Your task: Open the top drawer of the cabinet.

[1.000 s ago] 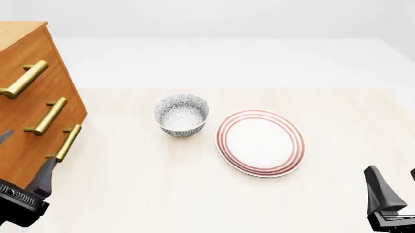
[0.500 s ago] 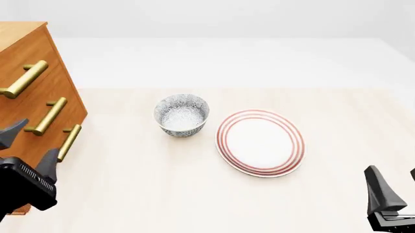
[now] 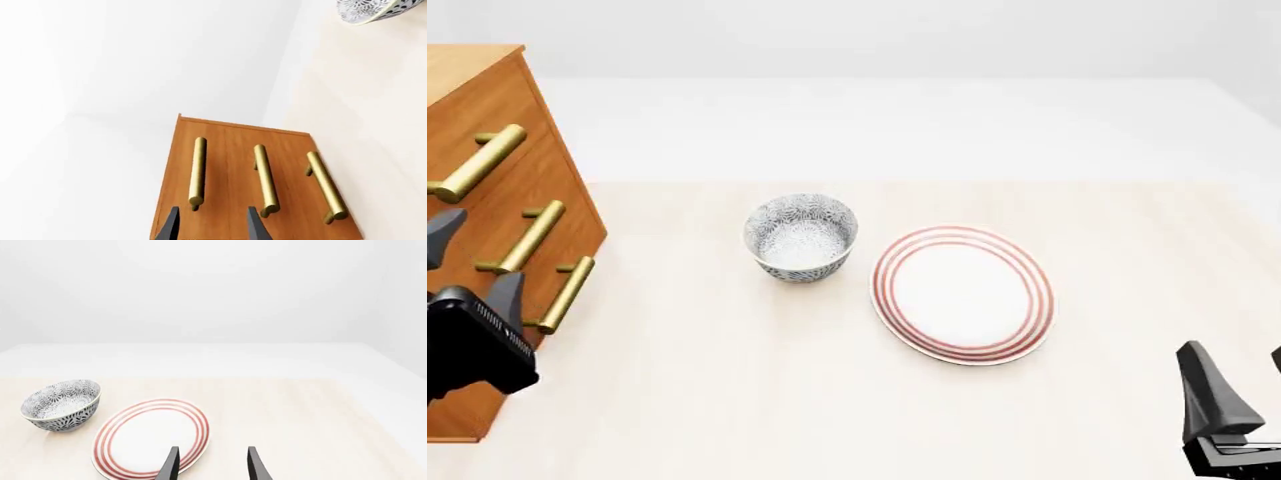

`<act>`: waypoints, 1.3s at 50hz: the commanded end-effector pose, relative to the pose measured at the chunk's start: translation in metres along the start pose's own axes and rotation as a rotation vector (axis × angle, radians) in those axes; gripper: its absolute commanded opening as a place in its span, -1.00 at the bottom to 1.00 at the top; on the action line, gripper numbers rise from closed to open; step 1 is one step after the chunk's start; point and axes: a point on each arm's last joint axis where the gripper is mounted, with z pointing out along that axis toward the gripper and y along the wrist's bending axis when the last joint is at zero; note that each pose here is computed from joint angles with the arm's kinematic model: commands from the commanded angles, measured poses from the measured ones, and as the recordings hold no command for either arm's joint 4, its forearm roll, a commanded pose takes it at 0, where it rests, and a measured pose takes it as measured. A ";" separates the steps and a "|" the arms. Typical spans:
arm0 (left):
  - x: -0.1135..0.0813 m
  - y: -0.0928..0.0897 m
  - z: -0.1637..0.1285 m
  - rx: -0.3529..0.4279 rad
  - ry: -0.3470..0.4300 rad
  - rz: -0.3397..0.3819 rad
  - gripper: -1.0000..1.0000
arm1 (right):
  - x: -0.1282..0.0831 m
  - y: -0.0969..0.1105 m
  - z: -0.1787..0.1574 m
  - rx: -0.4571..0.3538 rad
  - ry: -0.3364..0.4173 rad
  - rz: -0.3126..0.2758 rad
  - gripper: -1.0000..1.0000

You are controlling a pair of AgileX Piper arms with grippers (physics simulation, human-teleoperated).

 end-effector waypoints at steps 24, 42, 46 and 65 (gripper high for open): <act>0.010 0.023 0.039 -0.036 0.068 0.029 1.00 | 0.000 0.000 0.000 0.000 0.000 0.000 1.00; 0.022 0.024 0.071 -0.034 0.111 0.027 1.00 | 0.000 0.000 0.000 0.000 0.000 0.000 1.00; 0.024 0.025 0.078 -0.030 0.118 0.020 1.00 | 0.000 0.000 0.000 0.000 0.000 0.000 1.00; 0.036 0.020 0.098 -0.027 0.156 0.019 1.00 | 0.000 0.000 0.000 0.000 0.000 0.000 1.00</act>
